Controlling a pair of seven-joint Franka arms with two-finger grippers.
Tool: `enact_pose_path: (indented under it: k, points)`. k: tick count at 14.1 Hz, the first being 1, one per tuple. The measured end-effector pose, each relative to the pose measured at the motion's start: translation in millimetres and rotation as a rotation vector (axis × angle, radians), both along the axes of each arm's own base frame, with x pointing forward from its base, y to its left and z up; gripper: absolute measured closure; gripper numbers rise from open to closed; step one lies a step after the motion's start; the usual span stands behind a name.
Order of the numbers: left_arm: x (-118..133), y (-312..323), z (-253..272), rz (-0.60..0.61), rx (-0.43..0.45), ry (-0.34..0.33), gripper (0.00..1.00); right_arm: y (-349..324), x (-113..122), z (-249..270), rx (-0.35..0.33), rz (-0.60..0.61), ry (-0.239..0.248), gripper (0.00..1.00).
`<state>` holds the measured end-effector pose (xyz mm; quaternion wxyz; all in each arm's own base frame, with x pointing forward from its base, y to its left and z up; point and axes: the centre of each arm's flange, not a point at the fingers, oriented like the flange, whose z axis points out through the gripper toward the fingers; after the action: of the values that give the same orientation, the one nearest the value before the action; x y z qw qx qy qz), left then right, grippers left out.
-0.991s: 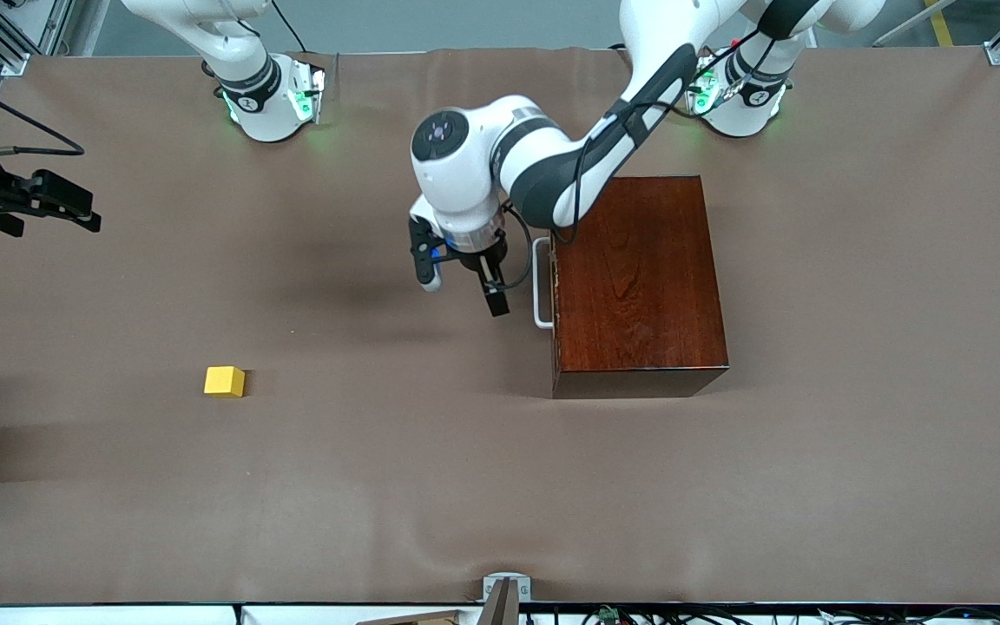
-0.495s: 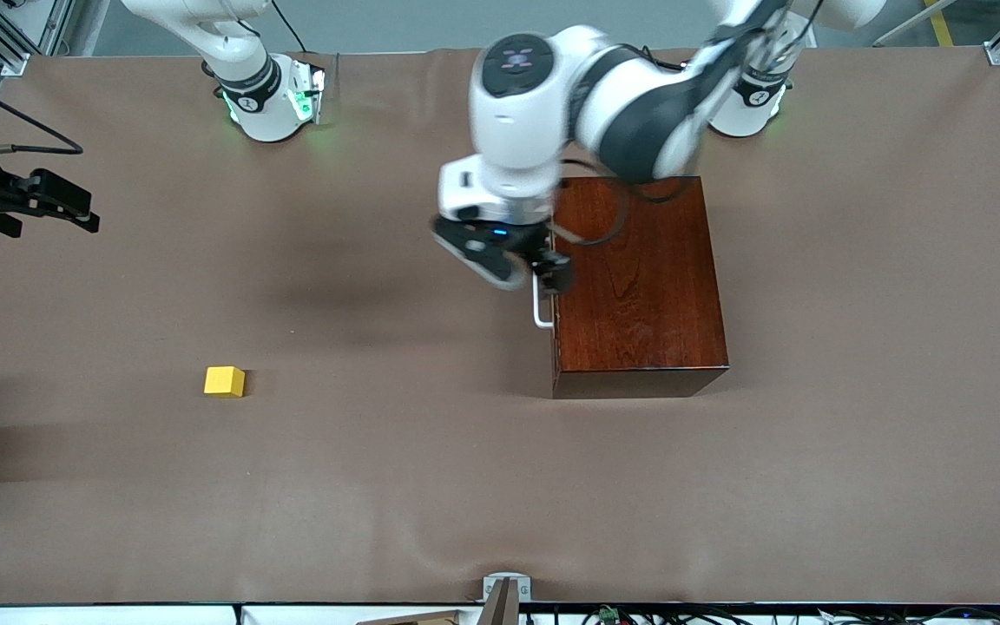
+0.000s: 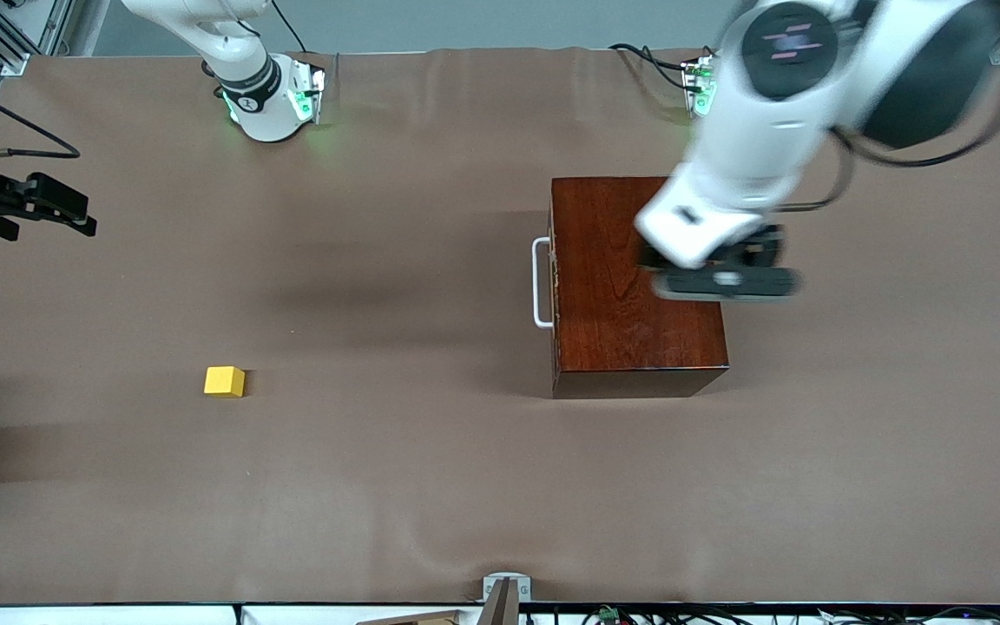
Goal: Open drawer, take yellow block, close drawer
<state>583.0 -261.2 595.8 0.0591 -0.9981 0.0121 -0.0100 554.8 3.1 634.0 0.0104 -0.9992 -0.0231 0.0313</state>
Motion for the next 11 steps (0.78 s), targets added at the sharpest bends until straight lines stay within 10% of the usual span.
enact_pose_path:
  k: [7, 11]
  points:
    - [2, 156, 18, 0.304, -0.158, 0.097, 0.00, 14, -2, -2, 0.001, 0.025, 0.015, 0.00]
    - [-32, 177, 23, 0.207, -0.166, 0.068, 0.00, 13, -3, -2, 0.001, 0.025, 0.024, 0.00]
